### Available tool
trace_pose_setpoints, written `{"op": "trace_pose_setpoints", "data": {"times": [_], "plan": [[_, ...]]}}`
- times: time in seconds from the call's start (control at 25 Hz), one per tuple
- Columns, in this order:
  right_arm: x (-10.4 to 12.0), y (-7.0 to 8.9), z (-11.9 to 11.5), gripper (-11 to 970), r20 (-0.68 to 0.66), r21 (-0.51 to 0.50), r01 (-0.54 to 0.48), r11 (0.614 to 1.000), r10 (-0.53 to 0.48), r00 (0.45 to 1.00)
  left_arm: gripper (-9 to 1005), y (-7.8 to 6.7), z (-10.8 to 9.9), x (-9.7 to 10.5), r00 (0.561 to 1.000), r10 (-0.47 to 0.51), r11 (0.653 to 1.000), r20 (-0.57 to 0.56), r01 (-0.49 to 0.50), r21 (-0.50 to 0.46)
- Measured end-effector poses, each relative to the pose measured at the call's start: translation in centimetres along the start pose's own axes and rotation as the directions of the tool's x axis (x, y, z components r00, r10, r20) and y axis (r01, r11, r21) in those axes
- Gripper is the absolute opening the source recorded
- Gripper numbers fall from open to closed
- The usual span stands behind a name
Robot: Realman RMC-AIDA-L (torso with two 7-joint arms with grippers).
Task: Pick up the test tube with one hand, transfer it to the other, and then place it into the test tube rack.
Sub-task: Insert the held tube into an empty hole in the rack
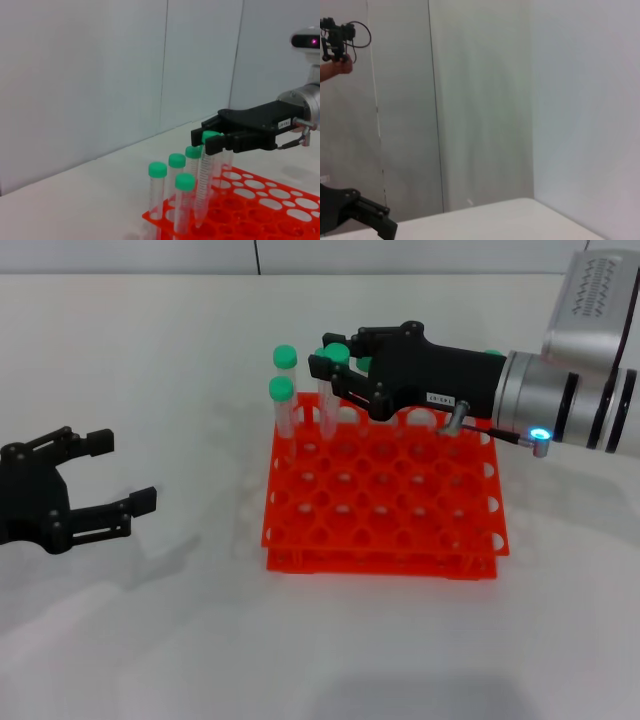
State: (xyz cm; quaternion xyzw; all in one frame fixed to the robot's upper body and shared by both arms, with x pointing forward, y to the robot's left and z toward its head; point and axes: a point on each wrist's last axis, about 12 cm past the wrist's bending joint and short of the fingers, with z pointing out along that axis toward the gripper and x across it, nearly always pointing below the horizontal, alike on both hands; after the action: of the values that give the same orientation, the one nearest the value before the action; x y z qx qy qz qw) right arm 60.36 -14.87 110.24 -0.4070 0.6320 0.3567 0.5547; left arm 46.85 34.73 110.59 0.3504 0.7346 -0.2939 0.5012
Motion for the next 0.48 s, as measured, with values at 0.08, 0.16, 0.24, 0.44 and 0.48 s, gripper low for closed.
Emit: {"op": "trace_pose_setpoints", "data": {"times": [0.08, 0.16, 0.24, 0.44, 0.48], "plan": [[0.16, 0.00, 0.03, 267, -0.011, 0.004, 0.002, 1.000, -0.002, 1.000, 888, -0.03, 0.03, 0.18, 1.000, -0.003, 1.000, 0.000, 0.003, 0.000], [0.32, 0.03, 0.06, 267, -0.022, 0.006, 0.004, 1.000, -0.004, 1.000, 888, 0.01, 0.03, 0.60, 1.000, -0.015, 1.000, 0.007, 0.015, -0.005], [0.43, 0.08, 0.10, 266, -0.029, 0.006, 0.006, 1.000, -0.006, 1.000, 888, -0.01, 0.07, 0.72, 1.000, -0.015, 1.000, 0.008, 0.015, -0.005], [0.69, 0.21, 0.20, 266, -0.048, 0.003, 0.005, 1.000, -0.004, 0.999, 888, -0.03, 0.15, 0.87, 1.000, -0.015, 1.000, 0.008, 0.015, -0.003], [0.72, 0.24, 0.21, 266, -0.050, 0.002, 0.005, 1.000, -0.005, 0.999, 888, -0.02, 0.15, 0.86, 1.000, -0.015, 1.000, 0.008, 0.015, -0.003]]}}
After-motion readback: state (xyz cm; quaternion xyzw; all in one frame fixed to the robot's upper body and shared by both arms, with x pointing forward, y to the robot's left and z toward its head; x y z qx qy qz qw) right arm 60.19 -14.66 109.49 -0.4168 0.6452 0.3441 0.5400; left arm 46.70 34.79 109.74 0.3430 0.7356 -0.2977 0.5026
